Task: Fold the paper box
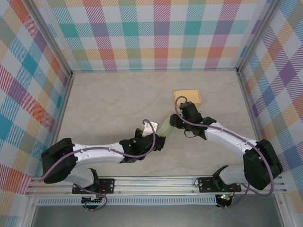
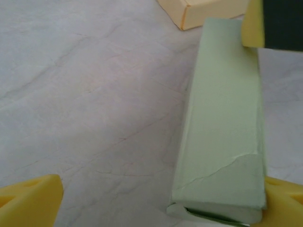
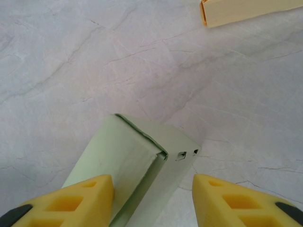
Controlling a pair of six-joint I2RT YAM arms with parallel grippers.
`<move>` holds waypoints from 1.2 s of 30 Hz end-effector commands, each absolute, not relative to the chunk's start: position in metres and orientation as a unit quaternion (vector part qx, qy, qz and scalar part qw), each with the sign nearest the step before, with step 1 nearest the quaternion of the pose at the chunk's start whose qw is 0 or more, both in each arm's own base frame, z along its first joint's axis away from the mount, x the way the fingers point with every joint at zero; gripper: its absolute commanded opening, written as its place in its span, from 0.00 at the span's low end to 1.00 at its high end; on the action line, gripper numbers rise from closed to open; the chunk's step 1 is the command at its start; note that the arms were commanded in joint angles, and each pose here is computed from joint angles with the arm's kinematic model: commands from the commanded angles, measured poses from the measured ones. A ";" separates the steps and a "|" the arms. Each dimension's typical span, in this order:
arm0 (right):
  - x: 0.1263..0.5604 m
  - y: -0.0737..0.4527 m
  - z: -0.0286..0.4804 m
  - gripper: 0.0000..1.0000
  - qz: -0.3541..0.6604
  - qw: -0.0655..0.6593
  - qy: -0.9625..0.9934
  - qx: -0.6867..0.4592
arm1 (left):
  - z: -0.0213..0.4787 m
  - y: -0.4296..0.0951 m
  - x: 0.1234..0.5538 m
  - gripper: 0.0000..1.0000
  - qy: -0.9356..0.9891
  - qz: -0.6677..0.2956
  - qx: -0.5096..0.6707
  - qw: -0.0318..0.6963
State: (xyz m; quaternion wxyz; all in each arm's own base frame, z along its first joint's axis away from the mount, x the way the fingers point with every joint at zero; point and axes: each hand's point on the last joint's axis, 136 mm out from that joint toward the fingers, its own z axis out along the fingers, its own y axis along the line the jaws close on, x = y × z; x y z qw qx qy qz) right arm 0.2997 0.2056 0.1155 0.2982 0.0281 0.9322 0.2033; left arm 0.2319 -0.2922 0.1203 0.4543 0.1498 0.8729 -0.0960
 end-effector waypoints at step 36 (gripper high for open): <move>0.283 0.201 0.098 0.46 0.190 0.263 0.946 0.023 | 0.124 -0.306 0.238 0.59 0.912 -0.259 0.031 0.318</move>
